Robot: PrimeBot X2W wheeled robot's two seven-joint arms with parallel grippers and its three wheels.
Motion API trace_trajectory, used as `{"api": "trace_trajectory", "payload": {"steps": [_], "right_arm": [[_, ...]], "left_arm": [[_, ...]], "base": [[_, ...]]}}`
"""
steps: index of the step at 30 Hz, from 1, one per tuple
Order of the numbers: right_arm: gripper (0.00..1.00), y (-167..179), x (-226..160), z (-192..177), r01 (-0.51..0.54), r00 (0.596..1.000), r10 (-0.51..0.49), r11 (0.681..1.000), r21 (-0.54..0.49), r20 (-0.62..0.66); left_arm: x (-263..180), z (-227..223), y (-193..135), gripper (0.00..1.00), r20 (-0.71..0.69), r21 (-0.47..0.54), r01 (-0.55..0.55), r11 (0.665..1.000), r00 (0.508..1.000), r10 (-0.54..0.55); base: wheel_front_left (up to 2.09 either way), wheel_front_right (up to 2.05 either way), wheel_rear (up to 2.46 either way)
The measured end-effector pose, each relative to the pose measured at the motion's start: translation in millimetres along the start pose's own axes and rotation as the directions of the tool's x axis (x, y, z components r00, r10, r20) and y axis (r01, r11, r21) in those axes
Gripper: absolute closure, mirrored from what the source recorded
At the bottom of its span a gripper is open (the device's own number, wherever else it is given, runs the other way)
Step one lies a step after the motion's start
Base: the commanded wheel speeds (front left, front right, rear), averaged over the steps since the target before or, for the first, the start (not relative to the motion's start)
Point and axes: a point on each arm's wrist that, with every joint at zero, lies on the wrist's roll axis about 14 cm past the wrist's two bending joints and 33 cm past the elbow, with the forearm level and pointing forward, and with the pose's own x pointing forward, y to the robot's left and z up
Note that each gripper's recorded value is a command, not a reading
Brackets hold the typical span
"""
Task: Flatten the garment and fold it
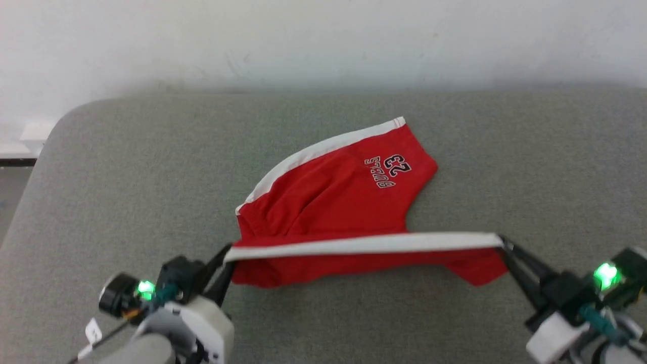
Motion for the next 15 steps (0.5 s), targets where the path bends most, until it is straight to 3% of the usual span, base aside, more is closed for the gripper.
{"api": "trace_trajectory", "payload": {"steps": [10, 15], "right_arm": [[1.0, -56, 88, 14, -0.027, 1.0, 0.027, 0.997, -0.079, -0.003], [1.0, -65, 147, 13, -0.07, 0.997, 0.068, 0.993, -0.09, -0.028]], "left_arm": [[61, 28, 26, 1.0, 0.065, -0.003, -0.01, 1.0, 0.998, 0.01], [86, 19, 46, 1.0, 0.049, -0.026, -0.059, 0.998, 0.997, 0.06]], "base": [[0.0, 0.0, 0.0], [0.0, 0.0, 0.0]]}}
